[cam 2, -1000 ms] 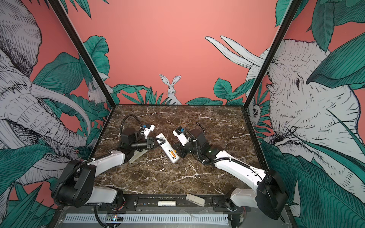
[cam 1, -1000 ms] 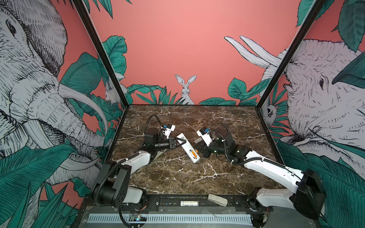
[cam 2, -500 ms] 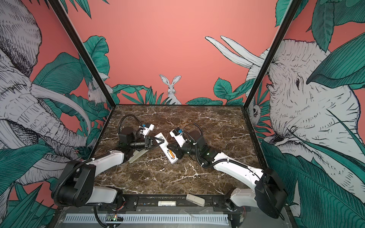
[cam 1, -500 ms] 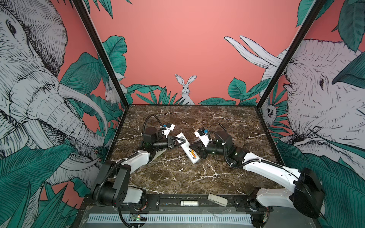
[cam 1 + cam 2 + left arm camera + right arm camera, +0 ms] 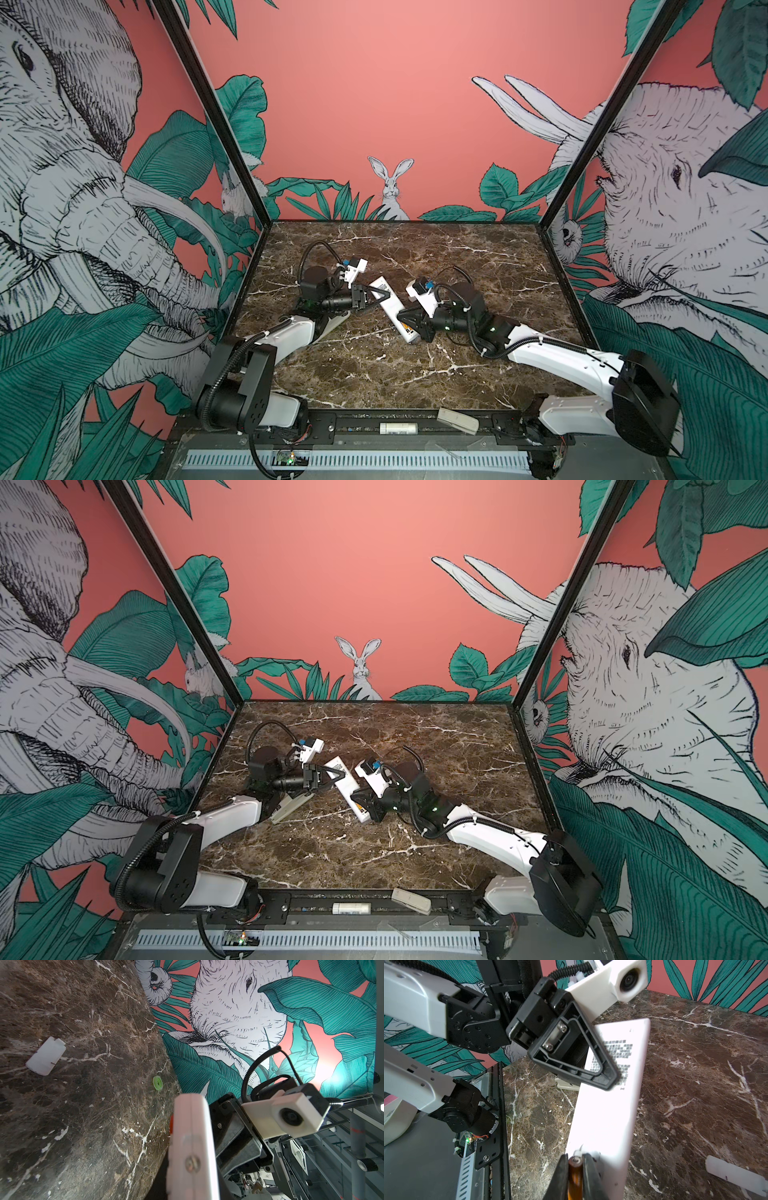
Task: Load the batteries into the remote control
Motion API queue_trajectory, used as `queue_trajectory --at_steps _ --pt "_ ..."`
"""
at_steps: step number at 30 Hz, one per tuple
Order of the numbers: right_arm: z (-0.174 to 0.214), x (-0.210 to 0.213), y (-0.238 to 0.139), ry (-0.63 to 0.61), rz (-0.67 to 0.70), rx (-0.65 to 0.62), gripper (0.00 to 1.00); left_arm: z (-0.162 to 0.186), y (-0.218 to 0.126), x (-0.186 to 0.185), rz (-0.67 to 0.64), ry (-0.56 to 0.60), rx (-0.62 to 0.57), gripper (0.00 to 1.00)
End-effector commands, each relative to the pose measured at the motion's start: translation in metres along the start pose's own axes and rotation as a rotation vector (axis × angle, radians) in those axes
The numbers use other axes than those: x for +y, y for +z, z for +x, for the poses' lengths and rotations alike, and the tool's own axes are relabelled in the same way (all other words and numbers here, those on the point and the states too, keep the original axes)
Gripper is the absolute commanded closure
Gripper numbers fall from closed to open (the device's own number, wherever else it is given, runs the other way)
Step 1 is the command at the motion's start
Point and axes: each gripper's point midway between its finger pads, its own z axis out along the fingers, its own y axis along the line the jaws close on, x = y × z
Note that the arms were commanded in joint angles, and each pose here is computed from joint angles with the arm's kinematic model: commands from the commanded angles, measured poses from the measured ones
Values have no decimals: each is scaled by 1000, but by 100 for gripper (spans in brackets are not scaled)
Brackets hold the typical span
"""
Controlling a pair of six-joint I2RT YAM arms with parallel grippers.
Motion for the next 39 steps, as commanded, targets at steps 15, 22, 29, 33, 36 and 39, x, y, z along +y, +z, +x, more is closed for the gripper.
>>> queue_trajectory --at_steps 15,22,29,33,36,39 --pt "3 -1 -8 -36 61 12 76 -6 -4 -19 21 79 7 100" --pt "-1 -7 -9 -10 112 55 74 -3 -6 -9 -36 85 -1 100" --pt "-4 -2 -10 17 128 89 73 -2 -8 -1 -81 88 -4 100" --pt "2 1 -4 26 132 146 73 -3 -10 3 -107 92 -12 100" --pt "7 2 2 28 147 185 73 -2 -11 4 -112 91 -13 100" --pt "9 2 6 32 166 203 73 -3 -12 3 -113 95 -16 100"
